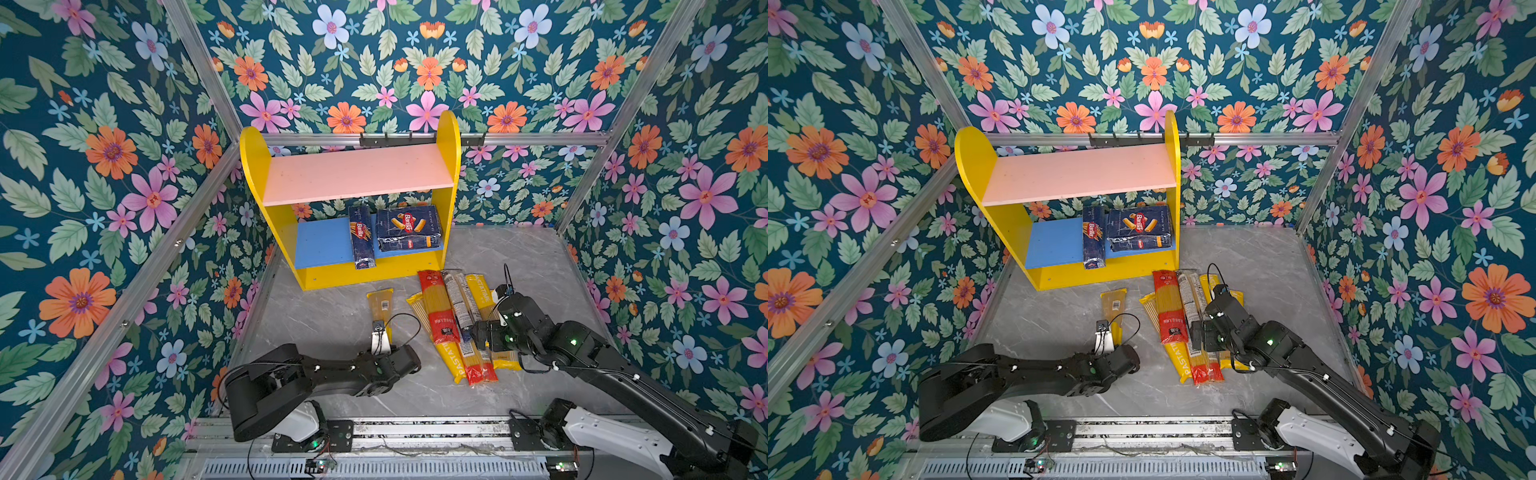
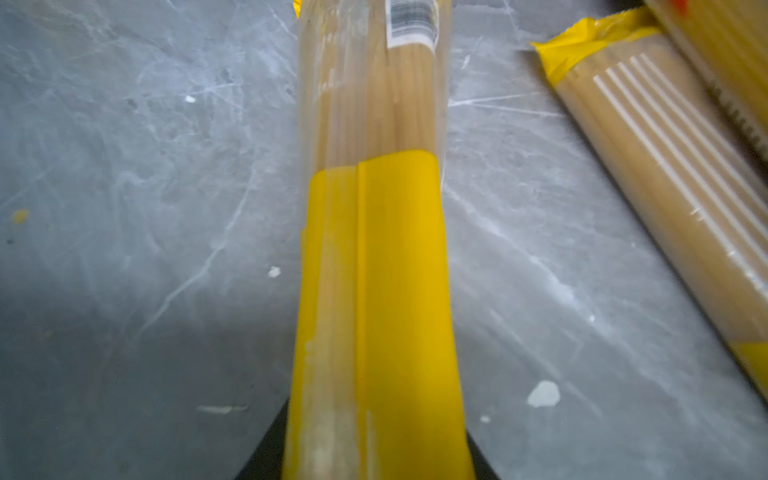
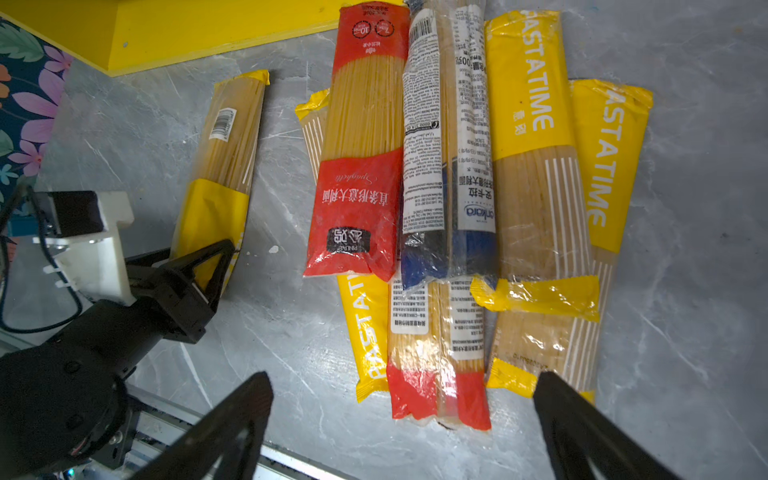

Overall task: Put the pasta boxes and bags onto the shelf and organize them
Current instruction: 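Grasp the yellow-banded spaghetti bag with the left gripper and lift it, then carry the yellow-banded bag upright with the left gripper toward the blue shelf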

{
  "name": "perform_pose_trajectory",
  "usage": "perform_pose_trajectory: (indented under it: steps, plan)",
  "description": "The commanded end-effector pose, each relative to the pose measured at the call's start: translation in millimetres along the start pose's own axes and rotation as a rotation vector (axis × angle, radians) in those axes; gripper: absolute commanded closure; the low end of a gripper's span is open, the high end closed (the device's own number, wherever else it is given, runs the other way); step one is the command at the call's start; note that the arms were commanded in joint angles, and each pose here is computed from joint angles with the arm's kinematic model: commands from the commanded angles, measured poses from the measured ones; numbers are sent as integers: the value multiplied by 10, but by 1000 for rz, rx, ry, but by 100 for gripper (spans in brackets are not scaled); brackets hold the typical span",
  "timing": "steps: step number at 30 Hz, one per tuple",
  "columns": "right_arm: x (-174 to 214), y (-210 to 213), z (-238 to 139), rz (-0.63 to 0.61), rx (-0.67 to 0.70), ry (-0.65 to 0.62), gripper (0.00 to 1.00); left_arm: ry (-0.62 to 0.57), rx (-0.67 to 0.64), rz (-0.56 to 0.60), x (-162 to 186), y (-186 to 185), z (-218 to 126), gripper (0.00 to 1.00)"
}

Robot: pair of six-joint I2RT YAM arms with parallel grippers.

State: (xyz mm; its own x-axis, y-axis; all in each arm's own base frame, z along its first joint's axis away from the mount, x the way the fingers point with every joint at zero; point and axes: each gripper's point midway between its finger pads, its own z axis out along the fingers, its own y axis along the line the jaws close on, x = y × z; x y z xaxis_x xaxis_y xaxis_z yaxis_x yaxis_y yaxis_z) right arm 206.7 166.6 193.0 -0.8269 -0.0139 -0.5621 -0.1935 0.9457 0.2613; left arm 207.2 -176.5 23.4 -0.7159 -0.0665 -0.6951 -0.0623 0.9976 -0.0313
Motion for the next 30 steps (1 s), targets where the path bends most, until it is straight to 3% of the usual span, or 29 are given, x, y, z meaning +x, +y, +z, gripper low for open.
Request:
perform_pose_trajectory:
  steps: [1, 12, 20, 30]
  plan:
    - [-122, 130, 10, -18, -37, -19, 1, 118, -49, 59, 190, 255, -119, 100]
    - [-377, 382, 90, -53, -74, -19, 1, 102, -5, 10, -54, 483, -532, 100]
    - [-494, 509, 126, -78, -97, -23, 1, 20, 13, -54, -367, 693, -852, 100]
    - [-558, 570, 184, -99, -97, -17, 1, 15, 20, -64, -480, 727, -990, 100]
